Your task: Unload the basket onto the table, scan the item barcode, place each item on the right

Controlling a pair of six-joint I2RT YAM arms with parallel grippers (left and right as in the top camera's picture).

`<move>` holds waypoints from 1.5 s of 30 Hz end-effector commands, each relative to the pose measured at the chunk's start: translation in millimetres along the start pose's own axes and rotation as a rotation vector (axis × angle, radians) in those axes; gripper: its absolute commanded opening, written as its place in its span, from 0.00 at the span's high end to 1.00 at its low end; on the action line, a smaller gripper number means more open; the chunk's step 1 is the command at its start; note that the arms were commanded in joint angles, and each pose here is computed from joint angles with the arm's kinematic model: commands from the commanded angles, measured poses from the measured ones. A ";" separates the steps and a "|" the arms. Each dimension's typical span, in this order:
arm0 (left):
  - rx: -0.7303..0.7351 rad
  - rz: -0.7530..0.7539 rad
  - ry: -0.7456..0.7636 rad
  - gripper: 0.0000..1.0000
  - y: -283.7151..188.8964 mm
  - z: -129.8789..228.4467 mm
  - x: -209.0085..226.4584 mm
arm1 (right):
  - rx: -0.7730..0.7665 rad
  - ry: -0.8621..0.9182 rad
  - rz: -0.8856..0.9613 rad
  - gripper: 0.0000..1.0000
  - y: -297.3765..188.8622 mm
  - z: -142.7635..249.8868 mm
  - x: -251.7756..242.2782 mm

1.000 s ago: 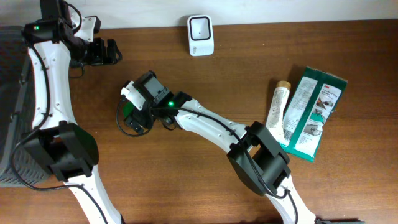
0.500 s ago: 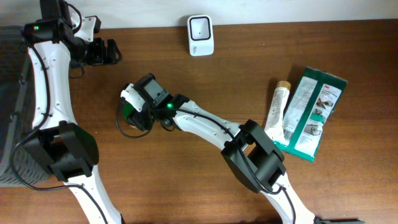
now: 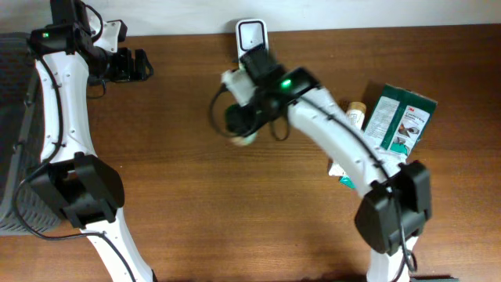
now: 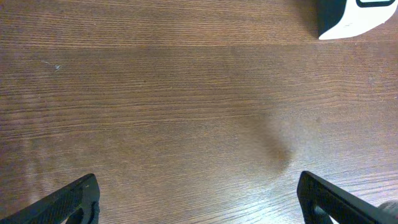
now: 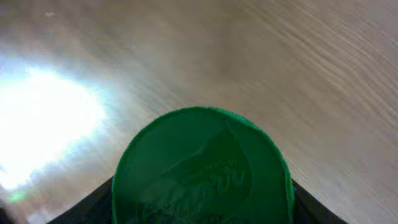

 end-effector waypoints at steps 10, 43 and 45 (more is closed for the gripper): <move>-0.024 0.010 -0.005 0.01 -7.4 -3.6 -1.7 | 0.182 -0.012 0.073 0.36 46.7 53.0 -46.8; -0.024 0.010 -0.005 0.01 -7.4 -3.6 -1.7 | 0.094 0.775 0.377 0.01 30.9 34.7 -43.4; -0.024 0.010 -0.005 0.01 -7.4 -3.6 -1.7 | 0.108 0.776 0.380 0.02 35.9 36.8 -44.5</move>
Point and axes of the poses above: each gripper's point midway between its finger pads, its own y axis out along the fingers, its own x axis along the line the jaws close on, z = x × y, the point moved 7 cm from there along -y, back along the fingers, and after that the axes turned 2 degrees about -y, right-handed, at the moved point
